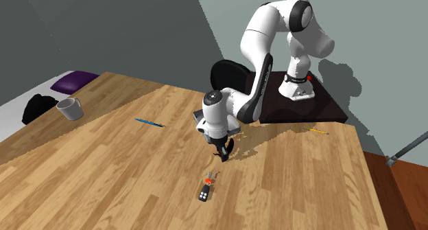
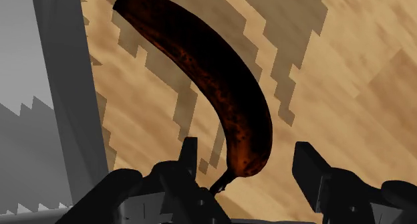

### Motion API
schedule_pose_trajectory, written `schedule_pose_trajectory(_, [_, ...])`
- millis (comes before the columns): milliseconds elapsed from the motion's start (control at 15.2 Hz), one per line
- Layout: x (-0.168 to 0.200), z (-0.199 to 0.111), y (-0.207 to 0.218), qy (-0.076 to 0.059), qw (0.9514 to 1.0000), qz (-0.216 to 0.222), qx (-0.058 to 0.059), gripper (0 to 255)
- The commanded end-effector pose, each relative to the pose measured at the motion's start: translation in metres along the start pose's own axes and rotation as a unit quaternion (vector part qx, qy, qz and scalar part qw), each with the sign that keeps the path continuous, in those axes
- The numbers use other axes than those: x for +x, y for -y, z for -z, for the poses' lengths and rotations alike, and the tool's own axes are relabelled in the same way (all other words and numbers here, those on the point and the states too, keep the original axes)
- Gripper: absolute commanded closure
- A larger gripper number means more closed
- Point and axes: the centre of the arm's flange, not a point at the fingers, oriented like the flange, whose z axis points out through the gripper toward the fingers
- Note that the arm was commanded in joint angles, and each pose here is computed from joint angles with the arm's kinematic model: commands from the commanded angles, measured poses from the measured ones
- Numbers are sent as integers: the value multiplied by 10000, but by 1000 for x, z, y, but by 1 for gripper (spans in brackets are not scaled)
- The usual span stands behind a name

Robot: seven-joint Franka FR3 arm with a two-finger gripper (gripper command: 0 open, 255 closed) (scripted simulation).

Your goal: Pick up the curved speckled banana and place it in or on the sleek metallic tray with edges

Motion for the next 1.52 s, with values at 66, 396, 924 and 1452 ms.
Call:
schedule_pose_trajectory(66, [0, 0, 0, 0, 10000, 0, 0, 255])
schedule_pose_trajectory(396, [0, 0, 0, 0, 10000, 0, 0, 255])
schedule_pose_trajectory(924, [-3, 31, 3, 0, 10000, 0, 0, 255])
schedule_pose_trajectory(1452, [-7, 73, 7, 0, 10000, 0, 0, 255])
